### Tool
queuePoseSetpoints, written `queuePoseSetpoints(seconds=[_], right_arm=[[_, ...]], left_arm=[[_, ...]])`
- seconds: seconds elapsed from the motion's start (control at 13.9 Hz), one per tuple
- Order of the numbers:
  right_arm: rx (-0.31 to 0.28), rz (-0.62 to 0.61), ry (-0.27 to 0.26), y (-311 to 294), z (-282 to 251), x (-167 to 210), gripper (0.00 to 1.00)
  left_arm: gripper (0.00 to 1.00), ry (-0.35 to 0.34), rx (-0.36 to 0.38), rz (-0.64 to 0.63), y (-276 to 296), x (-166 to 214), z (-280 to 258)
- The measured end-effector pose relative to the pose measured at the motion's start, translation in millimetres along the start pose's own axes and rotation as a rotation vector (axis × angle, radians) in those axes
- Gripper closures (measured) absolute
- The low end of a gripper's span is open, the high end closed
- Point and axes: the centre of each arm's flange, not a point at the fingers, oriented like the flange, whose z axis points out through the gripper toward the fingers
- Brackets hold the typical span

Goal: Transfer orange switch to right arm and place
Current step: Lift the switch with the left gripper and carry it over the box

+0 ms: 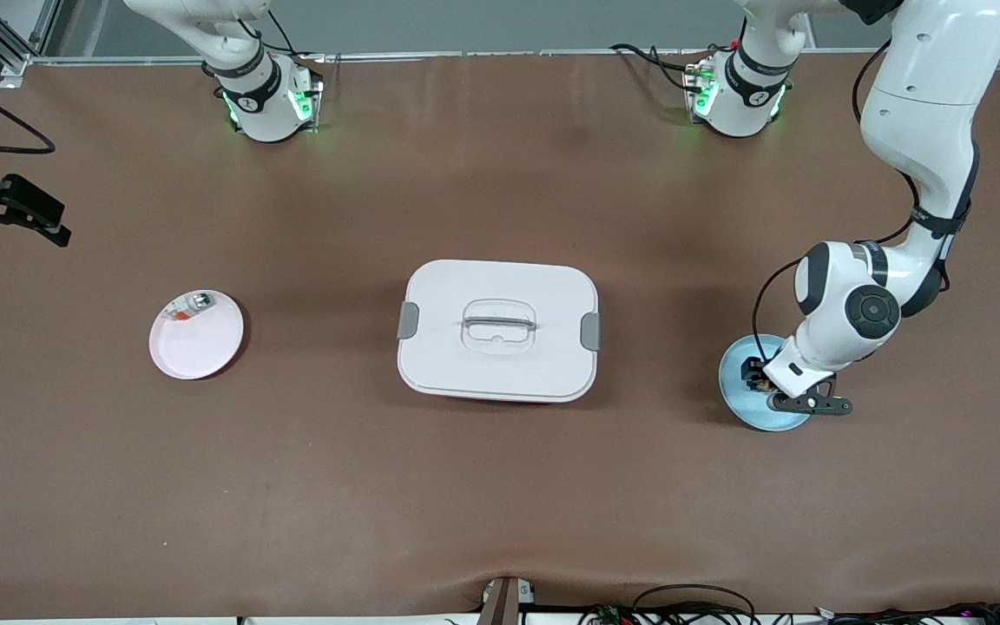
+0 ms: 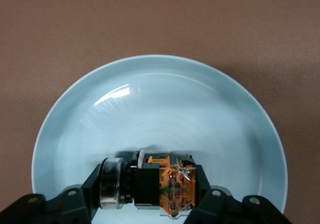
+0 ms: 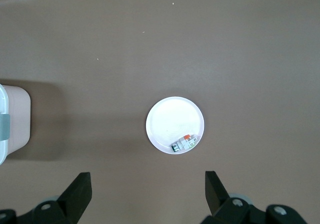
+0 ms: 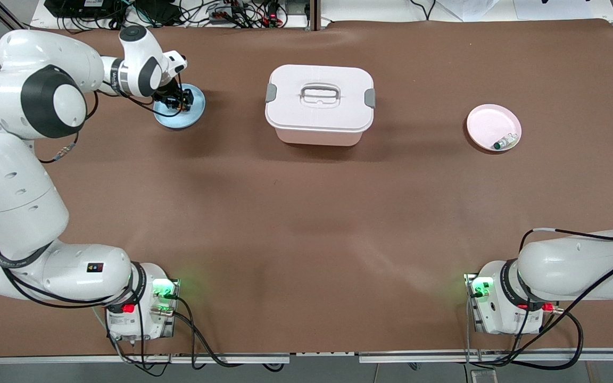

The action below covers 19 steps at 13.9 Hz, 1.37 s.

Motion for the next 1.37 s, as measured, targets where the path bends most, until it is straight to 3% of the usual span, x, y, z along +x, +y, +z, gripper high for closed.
queuePoseSetpoints(seconds=[0.29, 0.65, 1.01, 1.37], right_arm=[[0.000, 0.000, 0.000, 0, 0, 0, 0.00], [0.000, -0.001, 0.000, 0, 0, 0, 0.00], [0.000, 0.000, 0.001, 0, 0, 0, 0.00], [0.000, -0.001, 0.001, 0, -1, 0, 0.00]], left_arm=[[0.28, 0.003, -0.022, -0.011, 10, 10, -34], [0.28, 0.002, -0.172, -0.119, 44, 15, -134], [0.28, -0.056, -0.257, -0.331, 104, 23, -224], [0.28, -0.080, -0.337, -0.638, 199, 27, -288]])
